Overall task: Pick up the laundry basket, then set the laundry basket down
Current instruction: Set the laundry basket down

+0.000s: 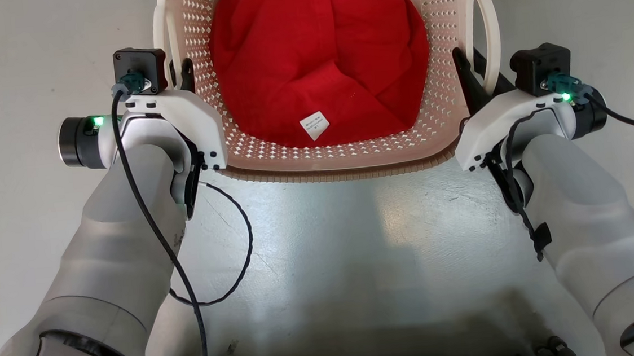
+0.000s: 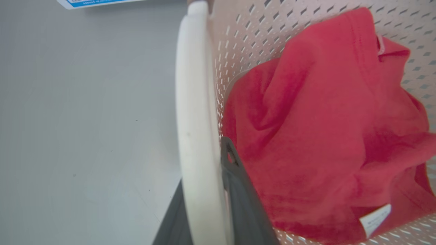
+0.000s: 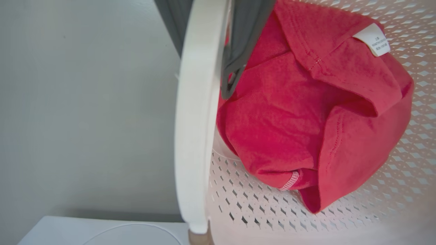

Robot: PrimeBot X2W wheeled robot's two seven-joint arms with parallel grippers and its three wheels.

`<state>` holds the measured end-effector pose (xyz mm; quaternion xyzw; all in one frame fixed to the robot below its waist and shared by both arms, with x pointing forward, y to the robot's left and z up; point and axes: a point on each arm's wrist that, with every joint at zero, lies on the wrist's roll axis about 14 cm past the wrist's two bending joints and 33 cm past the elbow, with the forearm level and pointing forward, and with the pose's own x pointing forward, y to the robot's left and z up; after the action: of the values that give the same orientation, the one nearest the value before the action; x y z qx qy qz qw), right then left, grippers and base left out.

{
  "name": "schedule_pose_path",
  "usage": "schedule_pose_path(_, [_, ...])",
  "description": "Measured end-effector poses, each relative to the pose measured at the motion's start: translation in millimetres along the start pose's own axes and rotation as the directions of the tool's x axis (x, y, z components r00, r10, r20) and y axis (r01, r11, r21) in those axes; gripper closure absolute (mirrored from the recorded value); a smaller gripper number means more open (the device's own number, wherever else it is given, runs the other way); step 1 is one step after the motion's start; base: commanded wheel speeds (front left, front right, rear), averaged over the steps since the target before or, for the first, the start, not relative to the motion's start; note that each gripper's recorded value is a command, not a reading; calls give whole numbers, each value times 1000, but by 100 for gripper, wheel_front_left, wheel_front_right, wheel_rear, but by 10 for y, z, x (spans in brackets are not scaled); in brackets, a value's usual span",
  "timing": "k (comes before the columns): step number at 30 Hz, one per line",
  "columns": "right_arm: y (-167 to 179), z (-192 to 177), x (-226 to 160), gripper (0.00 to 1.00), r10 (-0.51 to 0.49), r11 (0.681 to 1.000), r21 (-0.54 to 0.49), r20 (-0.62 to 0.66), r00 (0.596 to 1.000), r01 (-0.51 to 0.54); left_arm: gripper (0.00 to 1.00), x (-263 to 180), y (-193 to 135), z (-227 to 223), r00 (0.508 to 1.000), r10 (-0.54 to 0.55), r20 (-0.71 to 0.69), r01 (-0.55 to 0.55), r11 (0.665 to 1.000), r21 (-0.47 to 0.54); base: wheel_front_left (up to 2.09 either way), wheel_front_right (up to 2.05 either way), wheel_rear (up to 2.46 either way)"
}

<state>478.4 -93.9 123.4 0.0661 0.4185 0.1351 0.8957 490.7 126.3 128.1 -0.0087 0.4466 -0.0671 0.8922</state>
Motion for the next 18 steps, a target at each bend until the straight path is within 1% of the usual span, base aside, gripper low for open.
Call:
schedule_pose_path(6, [-33,-62,-78,100,-15,1000,12,-15,1000,15,100,-5,-67,39,1000,-14,8,14,1000,8,0,0,0])
schedule_pose_path(18, [-39,-89,-102,100,-19,1000,18,-28,999,19,100,-37,-72,-11,1000,-13,-6,13,1000,1,0,0,0])
